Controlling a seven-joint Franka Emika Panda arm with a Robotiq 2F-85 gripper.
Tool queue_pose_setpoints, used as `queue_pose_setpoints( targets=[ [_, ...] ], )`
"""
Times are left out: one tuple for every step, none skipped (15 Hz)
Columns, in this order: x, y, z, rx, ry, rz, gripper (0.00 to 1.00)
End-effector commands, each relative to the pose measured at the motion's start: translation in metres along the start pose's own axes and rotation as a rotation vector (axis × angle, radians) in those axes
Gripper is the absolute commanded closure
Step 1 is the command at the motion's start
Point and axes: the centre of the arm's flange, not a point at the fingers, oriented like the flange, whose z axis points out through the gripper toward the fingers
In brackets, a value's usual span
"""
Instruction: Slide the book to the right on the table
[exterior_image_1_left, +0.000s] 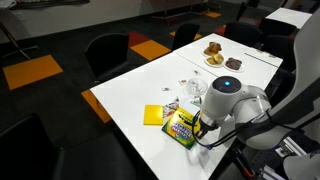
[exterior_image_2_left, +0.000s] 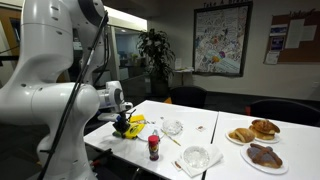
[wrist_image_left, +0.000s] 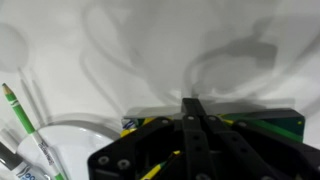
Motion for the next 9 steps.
queue_pose_setpoints(
  targets=[
    [0.007,0.011,-0.011,-0.01,0.081,0.03,1.0],
    [0.012,0.012,-0.013,-0.01,0.098,0.034,1.0],
    [0.017,0.012,-0.014,-0.011,0.112,0.037,1.0],
    [0.02,0.011,-0.016,-0.01,0.125,0.038,1.0],
    [0.024,0.011,-0.017,-0.012,0.136,0.041,1.0],
    [0.027,0.01,-0.019,-0.011,0.146,0.043,1.0],
    [0.029,0.008,-0.022,-0.004,0.154,0.043,1.0],
    [0.03,0.006,-0.026,0.014,0.155,0.044,1.0],
    [0.028,0.001,-0.033,0.039,0.145,0.046,1.0]
  ],
)
